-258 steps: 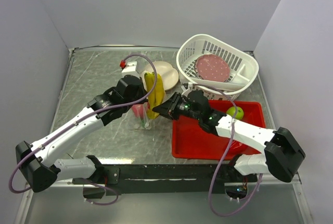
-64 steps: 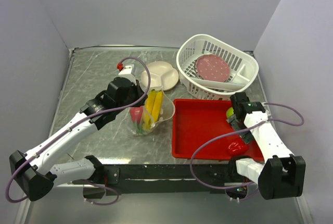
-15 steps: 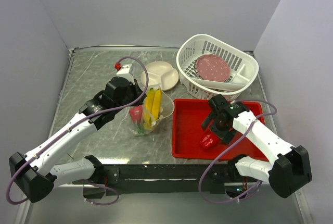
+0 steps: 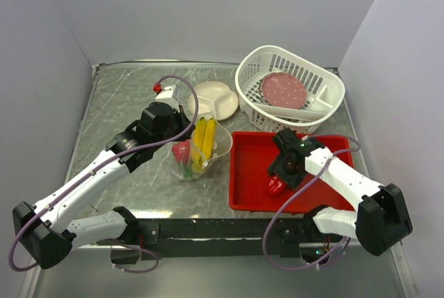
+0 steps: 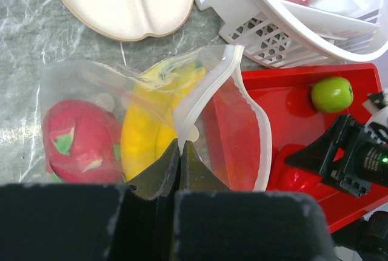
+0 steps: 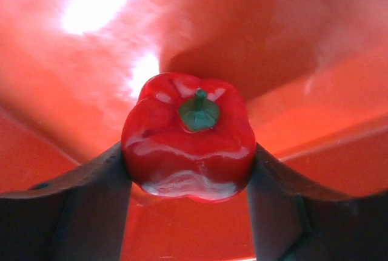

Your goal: Place the food in the zip-top bag and seal the zipper

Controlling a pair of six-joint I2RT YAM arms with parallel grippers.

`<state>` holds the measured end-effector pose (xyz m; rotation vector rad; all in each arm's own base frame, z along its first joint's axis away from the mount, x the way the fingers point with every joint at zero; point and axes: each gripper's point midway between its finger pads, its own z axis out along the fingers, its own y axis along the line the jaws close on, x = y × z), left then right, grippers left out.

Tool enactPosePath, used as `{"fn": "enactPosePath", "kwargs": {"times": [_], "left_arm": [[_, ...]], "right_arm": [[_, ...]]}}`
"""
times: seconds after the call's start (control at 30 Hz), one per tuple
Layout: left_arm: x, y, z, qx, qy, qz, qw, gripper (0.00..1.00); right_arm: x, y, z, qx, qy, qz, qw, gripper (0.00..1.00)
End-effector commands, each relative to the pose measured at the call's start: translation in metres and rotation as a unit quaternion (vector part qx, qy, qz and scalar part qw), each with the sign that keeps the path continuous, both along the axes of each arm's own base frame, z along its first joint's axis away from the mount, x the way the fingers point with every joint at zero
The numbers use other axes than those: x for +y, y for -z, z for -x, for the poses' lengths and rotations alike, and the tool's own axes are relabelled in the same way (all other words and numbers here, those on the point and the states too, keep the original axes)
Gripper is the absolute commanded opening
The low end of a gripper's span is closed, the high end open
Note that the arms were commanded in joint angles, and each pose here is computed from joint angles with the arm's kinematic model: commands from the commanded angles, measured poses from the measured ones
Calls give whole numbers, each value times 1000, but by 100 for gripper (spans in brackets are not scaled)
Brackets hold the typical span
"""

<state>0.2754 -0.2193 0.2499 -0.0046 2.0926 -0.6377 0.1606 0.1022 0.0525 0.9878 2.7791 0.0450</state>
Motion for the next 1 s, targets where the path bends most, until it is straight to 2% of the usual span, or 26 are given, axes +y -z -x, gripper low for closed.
{"fn": "enactPosePath", "kwargs": {"times": [0.0,0.1,0.2,0.37,0.5,0.6,0.67,0.87,0.93,0.97], "left_arm": [[1,-14,-10,-24,-16,15,999,3],[5,-12,-12,-25,-28,9,999,3],[6,-13,-13,-24,-31,13,999,2],[7,-13,-13,-21,-37,15,999,2],[11,-12,-12,-20,-47,18,999,2],[11,-13,-11,-19,-49,25,998,2],[9,-15,-11,-17,-45,28,998,2],[8,-22,-10,-15,-47,37,998,2],[8,-25,-10,-17,-47,41,998,2],[8,-27,-10,-17,-48,43,998,2]], "right_arm": [[9,-39,-44,-116,-26,-4,993,30],[14,-62,-55,-175,-51,-23,983,11],[23,-91,-65,-228,-80,-43,969,4],[53,-159,-84,-324,-144,-80,932,2],[101,-214,-104,-394,-185,-113,893,1],[145,-245,-107,-432,-225,-133,863,5],[165,-253,-109,-442,-250,-130,852,8],[220,-245,-114,-431,-294,-124,844,10],[228,-228,-114,-420,-301,-115,849,22],[228,-223,-116,-416,-302,-111,850,37]]}}
